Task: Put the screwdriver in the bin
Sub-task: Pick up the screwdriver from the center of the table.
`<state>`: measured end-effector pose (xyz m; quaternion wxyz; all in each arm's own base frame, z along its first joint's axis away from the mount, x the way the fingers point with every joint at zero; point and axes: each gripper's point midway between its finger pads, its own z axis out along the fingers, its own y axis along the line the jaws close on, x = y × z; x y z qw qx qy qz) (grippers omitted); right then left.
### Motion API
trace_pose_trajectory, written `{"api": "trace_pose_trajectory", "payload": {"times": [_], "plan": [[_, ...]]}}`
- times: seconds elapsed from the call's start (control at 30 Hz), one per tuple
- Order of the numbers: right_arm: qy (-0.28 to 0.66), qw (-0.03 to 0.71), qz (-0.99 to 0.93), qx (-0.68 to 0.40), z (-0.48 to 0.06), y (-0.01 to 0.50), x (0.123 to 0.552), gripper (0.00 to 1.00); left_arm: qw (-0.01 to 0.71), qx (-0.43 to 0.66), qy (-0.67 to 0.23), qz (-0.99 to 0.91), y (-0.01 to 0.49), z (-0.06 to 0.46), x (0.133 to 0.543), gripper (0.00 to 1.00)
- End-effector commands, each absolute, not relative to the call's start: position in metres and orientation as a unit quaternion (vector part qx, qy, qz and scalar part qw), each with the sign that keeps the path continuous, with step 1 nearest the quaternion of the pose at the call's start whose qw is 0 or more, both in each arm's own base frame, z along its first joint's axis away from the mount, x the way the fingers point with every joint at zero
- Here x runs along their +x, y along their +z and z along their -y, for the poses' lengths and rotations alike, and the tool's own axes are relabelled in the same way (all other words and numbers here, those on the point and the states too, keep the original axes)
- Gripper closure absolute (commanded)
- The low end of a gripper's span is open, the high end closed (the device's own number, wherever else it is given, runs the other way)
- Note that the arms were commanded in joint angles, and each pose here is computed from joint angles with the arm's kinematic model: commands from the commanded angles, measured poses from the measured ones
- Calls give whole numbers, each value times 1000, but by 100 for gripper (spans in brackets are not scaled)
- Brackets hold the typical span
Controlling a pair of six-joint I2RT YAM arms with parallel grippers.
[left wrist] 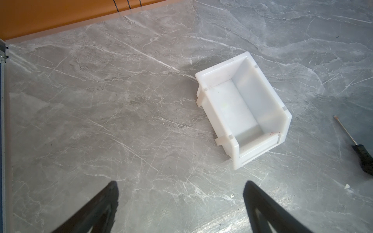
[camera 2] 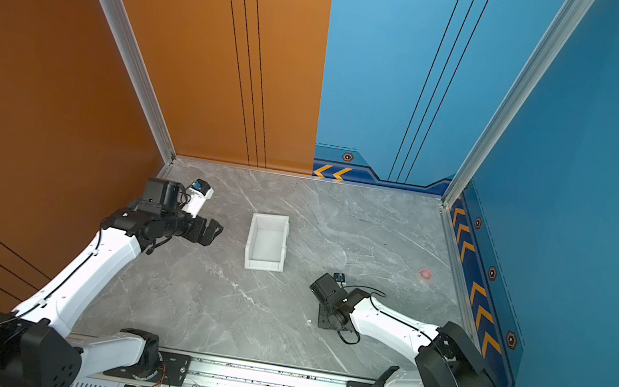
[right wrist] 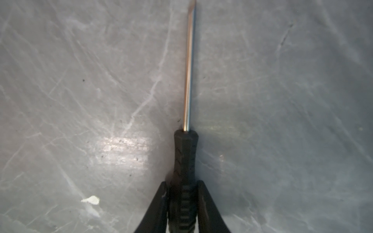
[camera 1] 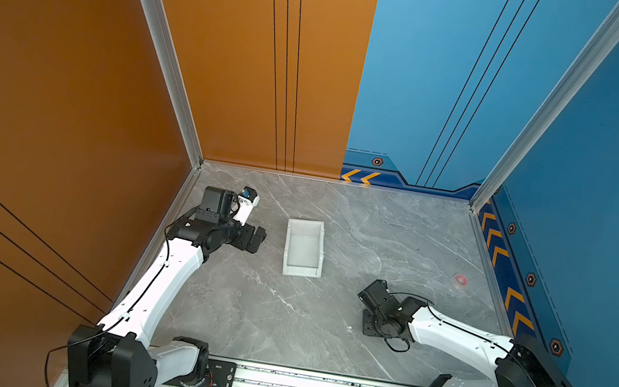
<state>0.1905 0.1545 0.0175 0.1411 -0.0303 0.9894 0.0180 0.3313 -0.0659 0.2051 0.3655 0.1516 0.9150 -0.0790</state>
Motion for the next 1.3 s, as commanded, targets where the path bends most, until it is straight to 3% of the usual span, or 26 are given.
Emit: {"api": "trace_pose_trajectory", "payload": {"times": [0.0,0.17,0.63,0.97,1.27], "plan": [[13,130,-991,-32,-153,14,185,79,362,159,-75,-916,205,65,324,2],[29,149,-988,-36,-159,29,192,84,359,163,-69,-917,204,64,322,2],[75,241,-965,-66,-190,126,232,85,351,163,-44,-921,195,55,314,2],[113,269,-948,-130,-271,172,289,85,356,151,-37,-921,196,49,310,2],[131,250,-943,-176,-338,157,312,85,379,146,-30,-914,217,44,307,2]]}}
